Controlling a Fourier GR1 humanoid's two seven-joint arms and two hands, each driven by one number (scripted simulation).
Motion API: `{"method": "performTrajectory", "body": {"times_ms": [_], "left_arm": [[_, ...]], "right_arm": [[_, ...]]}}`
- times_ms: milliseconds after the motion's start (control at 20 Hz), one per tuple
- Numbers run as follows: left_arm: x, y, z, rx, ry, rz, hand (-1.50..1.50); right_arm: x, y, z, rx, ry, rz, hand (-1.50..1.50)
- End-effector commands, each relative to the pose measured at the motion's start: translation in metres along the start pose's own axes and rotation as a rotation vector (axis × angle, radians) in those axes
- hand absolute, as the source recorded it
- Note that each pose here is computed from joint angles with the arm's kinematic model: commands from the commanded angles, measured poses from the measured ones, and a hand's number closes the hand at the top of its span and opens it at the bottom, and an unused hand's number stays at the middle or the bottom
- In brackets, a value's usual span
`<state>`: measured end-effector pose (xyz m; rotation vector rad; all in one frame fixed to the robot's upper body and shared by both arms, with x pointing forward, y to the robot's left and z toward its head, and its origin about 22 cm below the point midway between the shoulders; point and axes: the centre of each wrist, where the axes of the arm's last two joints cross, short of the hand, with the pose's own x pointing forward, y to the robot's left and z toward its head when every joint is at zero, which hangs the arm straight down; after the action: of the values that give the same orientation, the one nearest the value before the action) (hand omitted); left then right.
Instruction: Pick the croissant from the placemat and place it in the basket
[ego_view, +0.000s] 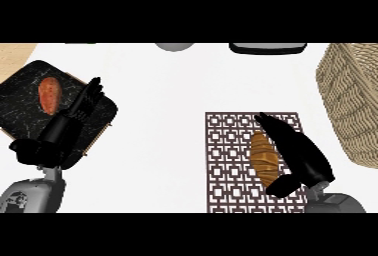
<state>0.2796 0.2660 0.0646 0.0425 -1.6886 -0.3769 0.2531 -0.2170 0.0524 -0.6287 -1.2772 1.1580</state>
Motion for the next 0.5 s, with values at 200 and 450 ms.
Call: {"method": "performTrajectory", "body": {"times_ms": [200, 450], "left_arm": [[0.000, -0.002, 0.011, 0.006, -0.001, -0.011, 0.00], [-0.014, 0.007, 0.001, -0.001, 0.007, -0.008, 0.00]], "right_arm": [[-0.004, 0.003, -0.010, 0.037, 0.044, 0.020, -1.50], [-0.029, 0.031, -0.014, 0.076, 0.051, 0.015, -1.50]]}}
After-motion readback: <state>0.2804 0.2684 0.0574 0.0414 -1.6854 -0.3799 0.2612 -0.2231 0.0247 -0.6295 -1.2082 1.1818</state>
